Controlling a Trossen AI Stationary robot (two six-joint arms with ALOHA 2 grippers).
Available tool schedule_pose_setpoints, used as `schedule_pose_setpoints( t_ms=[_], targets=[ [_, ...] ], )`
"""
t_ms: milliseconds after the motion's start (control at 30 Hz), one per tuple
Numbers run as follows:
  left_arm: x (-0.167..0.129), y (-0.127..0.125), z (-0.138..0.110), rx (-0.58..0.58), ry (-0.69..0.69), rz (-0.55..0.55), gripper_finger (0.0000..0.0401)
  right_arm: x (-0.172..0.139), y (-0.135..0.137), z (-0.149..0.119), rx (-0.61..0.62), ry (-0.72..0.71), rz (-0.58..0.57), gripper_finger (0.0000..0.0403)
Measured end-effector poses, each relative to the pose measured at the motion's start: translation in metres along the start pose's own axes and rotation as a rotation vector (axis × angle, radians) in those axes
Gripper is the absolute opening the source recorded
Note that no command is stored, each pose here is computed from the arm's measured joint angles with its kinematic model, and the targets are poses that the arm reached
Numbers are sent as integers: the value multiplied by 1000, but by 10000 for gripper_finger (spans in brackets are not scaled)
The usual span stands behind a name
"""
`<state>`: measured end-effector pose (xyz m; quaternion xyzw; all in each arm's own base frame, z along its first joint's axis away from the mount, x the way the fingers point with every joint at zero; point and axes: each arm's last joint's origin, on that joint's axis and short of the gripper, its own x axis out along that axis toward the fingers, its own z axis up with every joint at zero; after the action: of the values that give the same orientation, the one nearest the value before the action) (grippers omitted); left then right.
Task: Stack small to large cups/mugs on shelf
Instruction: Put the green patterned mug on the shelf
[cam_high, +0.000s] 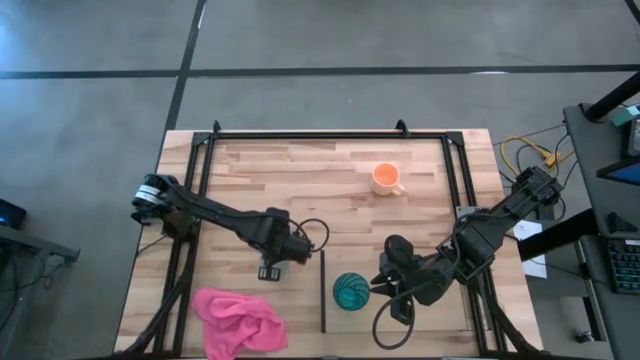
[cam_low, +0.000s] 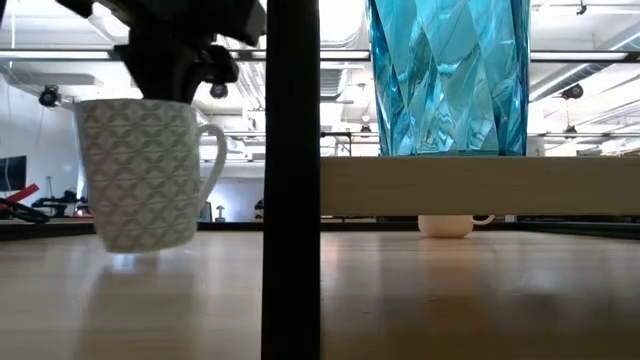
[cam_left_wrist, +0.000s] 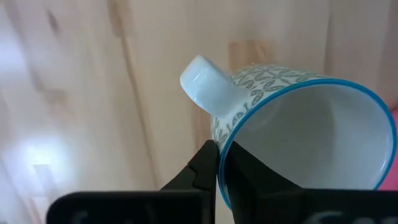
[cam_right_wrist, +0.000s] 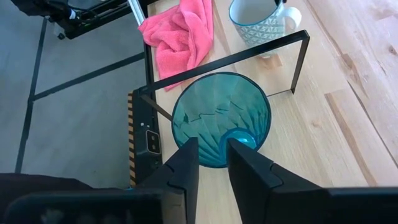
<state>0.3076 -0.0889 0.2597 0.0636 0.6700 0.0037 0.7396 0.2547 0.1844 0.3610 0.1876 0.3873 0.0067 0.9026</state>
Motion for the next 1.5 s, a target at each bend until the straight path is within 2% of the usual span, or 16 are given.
schedule_pose_setpoints(
  t_ms=[300, 567, 767, 1000, 1267, 1500],
  targets=[
    [-20, 9, 4, -18, -26, 59, 1, 0, 0, 0, 0, 0, 0, 77],
    [-58, 17, 11, -41, -119, 125, 0, 0, 0, 0, 0, 0, -1, 73],
    [-104, 23, 20, -67, -303, 181, 0, -1, -1, -1, -10, 6, -7, 75],
    [-150, 30, 24, -3, -497, 220, 0, -22, -11, 0, -14, -5, -29, 63],
    [-177, 32, 41, 45, -759, 260, 0, -65, -28, 6, 7, -103, -45, 58],
    [-184, 30, 64, 59, -945, 276, 0, -95, -45, 5, 16, -150, -63, 58]
  ],
)
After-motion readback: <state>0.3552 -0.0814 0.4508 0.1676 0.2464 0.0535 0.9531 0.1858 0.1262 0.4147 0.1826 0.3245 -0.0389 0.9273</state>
